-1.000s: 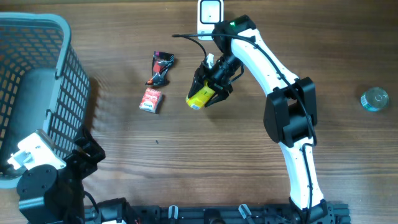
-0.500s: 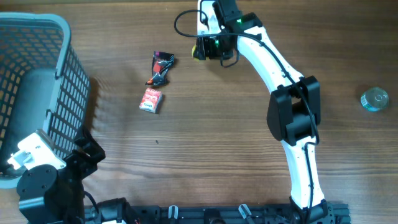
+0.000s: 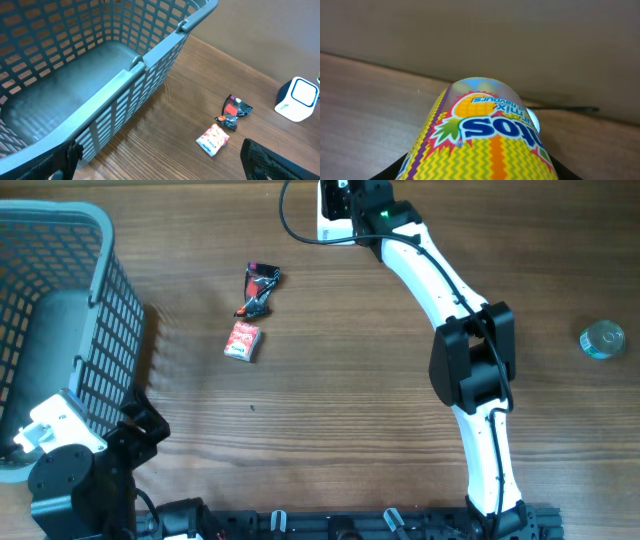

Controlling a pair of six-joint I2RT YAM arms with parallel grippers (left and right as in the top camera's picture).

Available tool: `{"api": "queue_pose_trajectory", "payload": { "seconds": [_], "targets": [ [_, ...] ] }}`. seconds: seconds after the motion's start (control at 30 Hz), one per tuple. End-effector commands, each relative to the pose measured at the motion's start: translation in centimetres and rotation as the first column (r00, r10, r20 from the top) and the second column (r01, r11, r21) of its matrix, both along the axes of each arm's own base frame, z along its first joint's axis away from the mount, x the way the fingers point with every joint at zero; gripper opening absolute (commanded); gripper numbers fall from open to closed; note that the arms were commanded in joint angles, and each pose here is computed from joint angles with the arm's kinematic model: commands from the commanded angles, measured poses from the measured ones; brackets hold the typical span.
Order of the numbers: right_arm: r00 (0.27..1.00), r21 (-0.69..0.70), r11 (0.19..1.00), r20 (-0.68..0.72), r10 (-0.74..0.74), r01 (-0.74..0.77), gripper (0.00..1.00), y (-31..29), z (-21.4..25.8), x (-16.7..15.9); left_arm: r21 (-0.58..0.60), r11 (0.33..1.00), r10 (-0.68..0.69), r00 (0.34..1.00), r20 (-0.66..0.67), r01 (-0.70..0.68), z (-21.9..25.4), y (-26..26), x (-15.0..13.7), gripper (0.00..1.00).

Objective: Scan the item barcode
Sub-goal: 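Raise the yellow bottle up to the scanner face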

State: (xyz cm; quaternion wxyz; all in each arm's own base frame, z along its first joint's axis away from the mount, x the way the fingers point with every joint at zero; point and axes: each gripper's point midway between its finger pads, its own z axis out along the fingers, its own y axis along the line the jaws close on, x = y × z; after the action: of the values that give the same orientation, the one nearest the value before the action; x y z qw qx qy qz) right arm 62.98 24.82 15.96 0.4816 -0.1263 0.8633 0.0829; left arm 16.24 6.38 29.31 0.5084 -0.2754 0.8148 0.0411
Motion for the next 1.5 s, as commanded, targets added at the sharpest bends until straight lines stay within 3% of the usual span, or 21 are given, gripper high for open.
{"api": "queue_pose_trajectory", "payload": {
  "seconds": [0.0,0.33,0.5,0.6,0.73,0.87,1.3,1.47],
  "targets": [
    [0.999,-0.033,0.999,0.023,-0.041,0.041,0.40,-0.7,-1.0,0.7,-0.009,1.000,-0.012,1.000,0.000,0.012,-0.1,-0.2,0.2,1.00],
    [0.994,-0.111,0.988,0.015,-0.105,0.106,0.37,-2.5,-2.1,0.9,0.001,1.000,0.010,1.000,-0.017,-0.010,-0.4,0.1,-0.2,1.00],
    [0.997,-0.042,0.998,-0.060,-0.056,0.054,0.36,-3.6,-3.1,0.9,0.014,0.999,0.032,0.999,-0.020,-0.032,-0.4,0.5,-0.3,1.00],
    [0.998,-0.024,0.998,-0.008,-0.060,0.060,0.38,-3.9,-2.0,1.8,0.018,0.999,0.039,0.999,-0.018,-0.039,-0.3,0.7,-0.4,1.00],
    [0.998,0.025,0.999,0.058,0.040,-0.041,0.38,-1.1,-0.4,1.9,0.019,0.999,0.040,0.999,-0.018,-0.039,-0.3,0.7,-0.4,1.00],
    [0.993,0.052,0.992,0.035,0.117,-0.118,0.38,0.4,-1.2,1.2,0.019,0.999,0.040,0.999,-0.018,-0.039,-0.3,0.7,-0.4,1.00],
    [0.962,-0.036,0.962,0.029,0.272,-0.271,0.45,1.7,-5.7,0.2,0.019,0.999,0.040,0.999,-0.018,-0.039,-0.3,0.7,-0.4,1.00],
    [0.962,-0.041,0.963,0.045,0.270,-0.268,0.47,1.4,-5.8,0.4,0.019,0.999,0.040,0.999,-0.018,-0.039,-0.3,0.7,-0.4,1.00]
  ]
}}
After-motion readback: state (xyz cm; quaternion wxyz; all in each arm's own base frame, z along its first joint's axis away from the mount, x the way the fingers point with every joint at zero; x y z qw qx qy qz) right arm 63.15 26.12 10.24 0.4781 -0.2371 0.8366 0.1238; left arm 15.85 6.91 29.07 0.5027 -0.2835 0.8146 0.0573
